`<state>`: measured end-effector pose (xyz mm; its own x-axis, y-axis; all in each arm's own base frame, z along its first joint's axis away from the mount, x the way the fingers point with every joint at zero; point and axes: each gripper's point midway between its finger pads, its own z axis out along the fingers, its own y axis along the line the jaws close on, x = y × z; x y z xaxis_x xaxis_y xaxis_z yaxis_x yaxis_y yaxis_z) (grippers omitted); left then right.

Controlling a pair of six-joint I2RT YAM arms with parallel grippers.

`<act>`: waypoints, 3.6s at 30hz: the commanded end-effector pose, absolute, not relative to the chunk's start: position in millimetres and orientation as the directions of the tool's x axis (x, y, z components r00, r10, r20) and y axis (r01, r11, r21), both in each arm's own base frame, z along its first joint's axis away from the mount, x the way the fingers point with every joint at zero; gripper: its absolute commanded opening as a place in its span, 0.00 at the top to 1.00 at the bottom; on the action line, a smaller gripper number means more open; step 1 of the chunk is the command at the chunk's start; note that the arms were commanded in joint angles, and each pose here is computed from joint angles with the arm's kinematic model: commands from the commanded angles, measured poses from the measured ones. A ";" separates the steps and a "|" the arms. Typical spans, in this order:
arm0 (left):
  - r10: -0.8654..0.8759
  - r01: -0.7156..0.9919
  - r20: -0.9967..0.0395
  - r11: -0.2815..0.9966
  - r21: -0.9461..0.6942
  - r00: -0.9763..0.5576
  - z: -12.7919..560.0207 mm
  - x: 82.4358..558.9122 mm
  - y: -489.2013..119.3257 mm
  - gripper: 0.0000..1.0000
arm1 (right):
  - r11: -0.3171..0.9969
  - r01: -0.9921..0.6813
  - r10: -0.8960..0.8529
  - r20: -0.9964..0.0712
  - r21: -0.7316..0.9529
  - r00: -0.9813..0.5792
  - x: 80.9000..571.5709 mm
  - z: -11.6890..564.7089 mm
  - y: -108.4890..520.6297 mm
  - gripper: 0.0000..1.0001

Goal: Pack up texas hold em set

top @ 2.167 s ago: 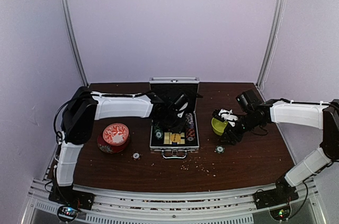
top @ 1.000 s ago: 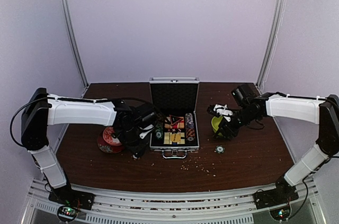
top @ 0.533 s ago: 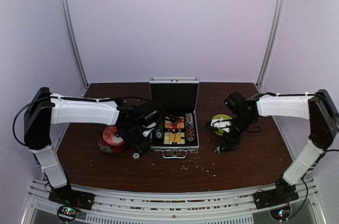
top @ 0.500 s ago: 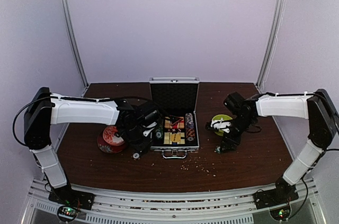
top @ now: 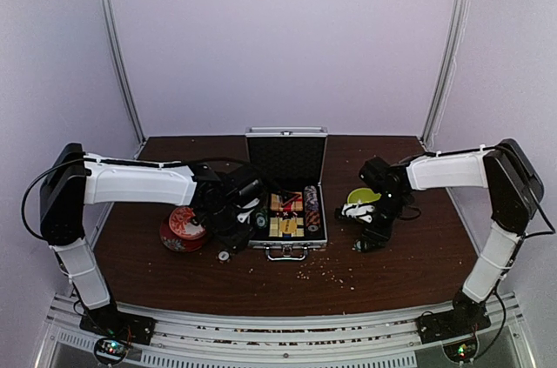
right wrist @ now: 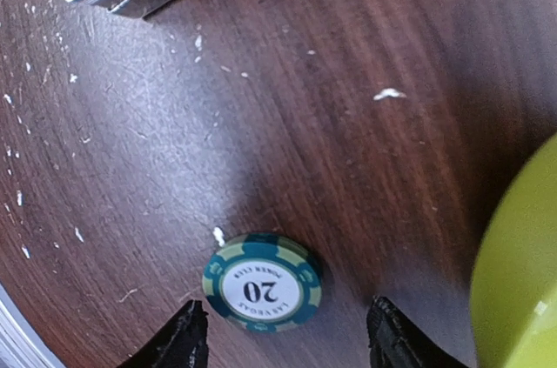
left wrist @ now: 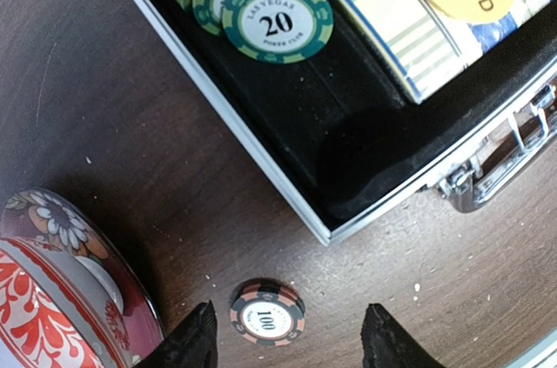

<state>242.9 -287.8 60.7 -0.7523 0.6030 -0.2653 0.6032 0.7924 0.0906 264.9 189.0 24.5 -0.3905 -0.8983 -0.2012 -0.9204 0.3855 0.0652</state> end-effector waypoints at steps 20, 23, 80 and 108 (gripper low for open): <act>0.575 0.569 -0.310 0.814 0.119 -0.757 63.0 251.3 -281.7 0.43 | 0.246 -0.969 -0.959 -0.148 -0.011 -0.242 228.2 17.7 231.0 0.60; 0.572 0.562 -0.313 0.817 0.132 -0.758 64.5 252.3 -278.5 0.43 | 0.177 -0.984 -0.970 -0.169 -0.008 -0.173 214.7 27.0 254.0 0.60; 0.893 0.935 -0.306 0.353 0.022 -0.330 45.5 172.7 -411.3 0.37 | 0.521 -0.853 -0.551 -0.748 0.038 -0.370 290.1 152.8 209.9 0.35; 0.929 0.949 -0.219 0.313 0.042 -0.297 13.6 164.2 -408.0 0.45 | 0.488 -0.867 -0.573 -0.712 0.101 -0.405 286.7 131.9 215.2 0.34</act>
